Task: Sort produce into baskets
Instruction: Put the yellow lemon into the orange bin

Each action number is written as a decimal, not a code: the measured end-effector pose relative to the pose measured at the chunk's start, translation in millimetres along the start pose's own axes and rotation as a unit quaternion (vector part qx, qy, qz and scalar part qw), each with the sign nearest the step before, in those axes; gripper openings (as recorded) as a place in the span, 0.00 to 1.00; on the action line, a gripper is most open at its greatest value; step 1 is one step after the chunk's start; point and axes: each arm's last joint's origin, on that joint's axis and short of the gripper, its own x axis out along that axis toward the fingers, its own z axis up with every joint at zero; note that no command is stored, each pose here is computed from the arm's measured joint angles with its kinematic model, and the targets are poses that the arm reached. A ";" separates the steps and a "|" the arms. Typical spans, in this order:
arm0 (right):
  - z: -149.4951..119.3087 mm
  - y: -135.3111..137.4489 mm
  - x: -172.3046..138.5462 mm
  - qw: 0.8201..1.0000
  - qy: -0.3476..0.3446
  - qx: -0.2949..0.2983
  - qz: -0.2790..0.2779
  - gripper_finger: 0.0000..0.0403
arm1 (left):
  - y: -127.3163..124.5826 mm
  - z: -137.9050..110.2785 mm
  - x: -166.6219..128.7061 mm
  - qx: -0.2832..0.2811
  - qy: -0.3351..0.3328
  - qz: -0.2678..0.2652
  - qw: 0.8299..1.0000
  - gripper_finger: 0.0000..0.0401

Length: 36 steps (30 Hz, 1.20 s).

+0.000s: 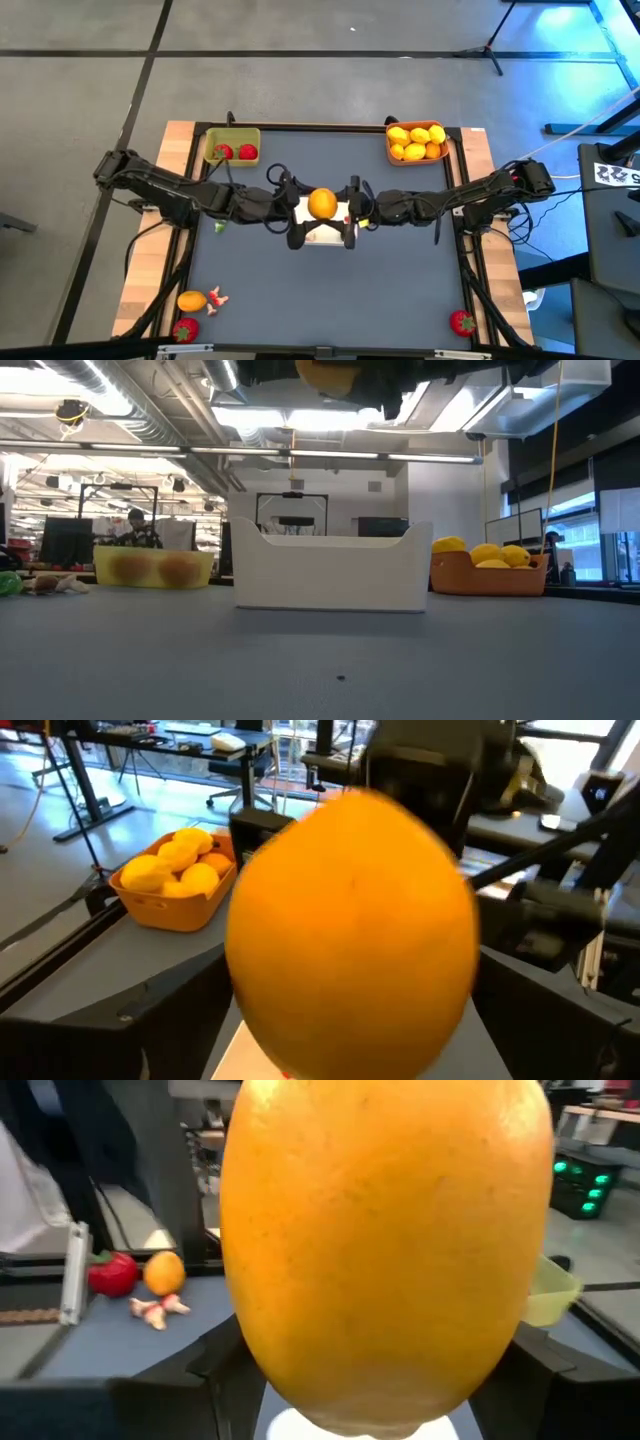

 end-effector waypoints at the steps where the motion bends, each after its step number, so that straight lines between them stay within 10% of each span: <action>1: 0.1 -0.6 -0.9 1.000 0.004 -0.003 -0.007 0.65 | 0.3 1.6 -1.9 -0.006 -0.003 -0.001 1.000 0.95; 15: 21.0 -25.4 -64.2 0.978 0.113 -0.038 -0.172 0.65 | 22.2 6.5 -62.1 0.014 0.090 0.007 0.996 0.95; 36: -9.1 -150.0 -139.4 0.818 0.366 0.077 -0.437 0.65 | 17.7 -27.3 -39.1 0.038 0.198 0.047 0.978 0.95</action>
